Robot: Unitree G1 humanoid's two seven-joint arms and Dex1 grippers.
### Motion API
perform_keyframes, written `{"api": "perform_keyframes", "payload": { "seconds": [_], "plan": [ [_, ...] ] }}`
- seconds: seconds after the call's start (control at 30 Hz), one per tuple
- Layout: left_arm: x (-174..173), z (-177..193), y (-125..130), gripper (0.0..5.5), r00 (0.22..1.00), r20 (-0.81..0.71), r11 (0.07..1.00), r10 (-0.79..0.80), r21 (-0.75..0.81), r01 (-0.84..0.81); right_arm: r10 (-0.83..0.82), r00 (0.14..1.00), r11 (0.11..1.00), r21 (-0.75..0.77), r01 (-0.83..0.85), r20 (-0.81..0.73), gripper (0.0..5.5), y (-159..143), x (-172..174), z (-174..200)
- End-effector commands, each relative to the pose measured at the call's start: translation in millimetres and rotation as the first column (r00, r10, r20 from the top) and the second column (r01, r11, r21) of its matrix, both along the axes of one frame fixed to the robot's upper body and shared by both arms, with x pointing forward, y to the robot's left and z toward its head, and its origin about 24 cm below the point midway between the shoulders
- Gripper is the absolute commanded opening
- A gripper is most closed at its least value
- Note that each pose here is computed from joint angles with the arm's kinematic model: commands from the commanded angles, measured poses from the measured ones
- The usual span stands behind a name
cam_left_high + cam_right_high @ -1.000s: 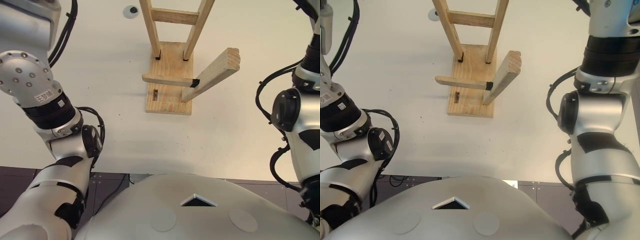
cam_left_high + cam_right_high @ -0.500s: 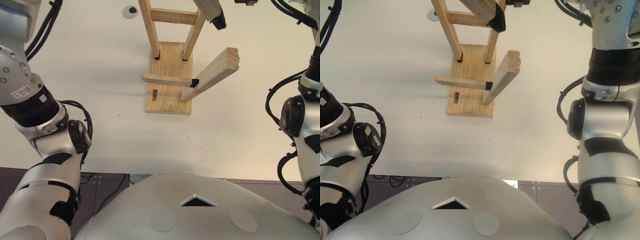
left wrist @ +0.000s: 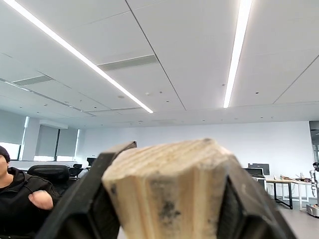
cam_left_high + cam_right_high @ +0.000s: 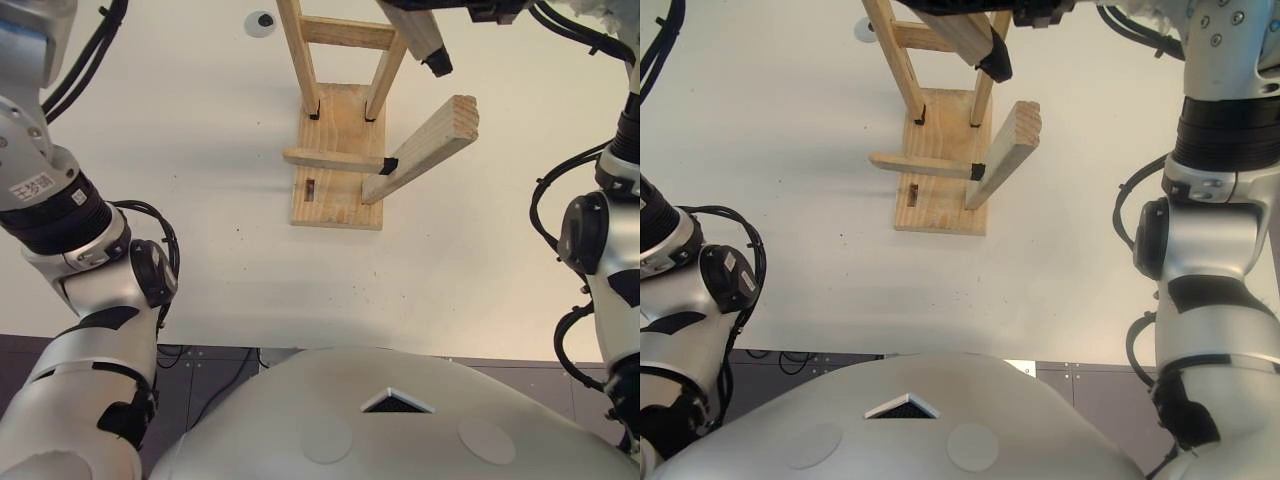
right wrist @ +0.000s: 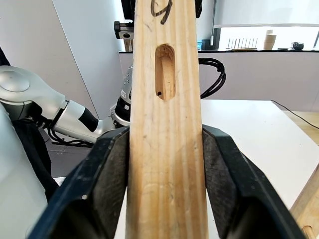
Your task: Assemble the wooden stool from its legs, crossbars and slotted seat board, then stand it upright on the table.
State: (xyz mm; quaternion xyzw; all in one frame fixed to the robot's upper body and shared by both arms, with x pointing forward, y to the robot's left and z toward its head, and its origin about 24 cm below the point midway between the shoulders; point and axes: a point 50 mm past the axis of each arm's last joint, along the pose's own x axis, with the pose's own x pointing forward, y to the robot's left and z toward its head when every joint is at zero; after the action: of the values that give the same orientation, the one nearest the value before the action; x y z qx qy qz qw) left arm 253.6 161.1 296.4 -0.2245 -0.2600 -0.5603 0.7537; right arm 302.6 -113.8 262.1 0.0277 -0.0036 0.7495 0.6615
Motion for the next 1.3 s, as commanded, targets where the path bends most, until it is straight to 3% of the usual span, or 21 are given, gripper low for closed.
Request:
{"api": "perform_keyframes", "payload": {
  "seconds": [0.03,0.13,0.33,0.5,0.67,0.8,0.93,1.13,1.3],
  "plan": [
    [1.0,-2.9,-2.9,2.06,0.999,-0.03,0.999,-0.022,0.027,0.023,-0.018,1.0,0.998,0.053,0.017,0.017,2.04,-4.1,0.1,11.5],
    [5.6,1.7,3.3,2.04,1.0,-0.027,1.0,0.014,-0.012,-0.015,-0.052,0.998,0.997,0.053,0.051,0.028,2.04,-3.3,3.7,12.0],
    [18.4,11.9,37.8,2.03,0.985,-0.009,0.983,0.174,-0.063,-0.174,-0.098,0.995,0.995,-0.022,0.098,0.014,3.24,-1.8,6.6,-2.0],
    [17.4,1.7,50.5,2.03,0.969,-0.01,0.969,0.248,0.014,-0.248,-0.086,0.996,0.99,-0.115,0.083,-0.022,3.86,-17.5,4.6,-6.8],
    [11.3,-38.0,55.0,2.03,0.951,-0.082,0.938,0.297,0.214,-0.274,-0.012,0.99,0.986,-0.166,-0.011,-0.138,3.86,-53.1,-15.3,-4.3],
    [13.2,-69.9,59.1,2.02,0.923,-0.112,0.89,0.368,0.329,-0.315,-0.03,0.989,0.976,-0.219,-0.003,-0.147,3.86,-65.8,-27.2,-15.7],
    [17.4,-100.9,61.0,2.02,0.914,-0.187,0.892,0.36,0.357,-0.278,-0.049,0.988,0.969,-0.247,0.011,-0.147,3.86,-63.4,-36.7,-35.2],
    [21.3,-112.7,67.3,2.02,0.916,-0.254,0.924,0.31,0.307,-0.227,-0.097,0.987,0.952,-0.3,0.056,-0.124,3.86,-54.8,-38.9,-55.2],
    [19.6,-122.6,61.5,2.02,0.924,-0.291,0.936,0.249,0.315,-0.154,-0.134,0.981,0.94,-0.331,0.08,-0.142,3.03,-52.3,-36.7,-60.6]
  ]
}}
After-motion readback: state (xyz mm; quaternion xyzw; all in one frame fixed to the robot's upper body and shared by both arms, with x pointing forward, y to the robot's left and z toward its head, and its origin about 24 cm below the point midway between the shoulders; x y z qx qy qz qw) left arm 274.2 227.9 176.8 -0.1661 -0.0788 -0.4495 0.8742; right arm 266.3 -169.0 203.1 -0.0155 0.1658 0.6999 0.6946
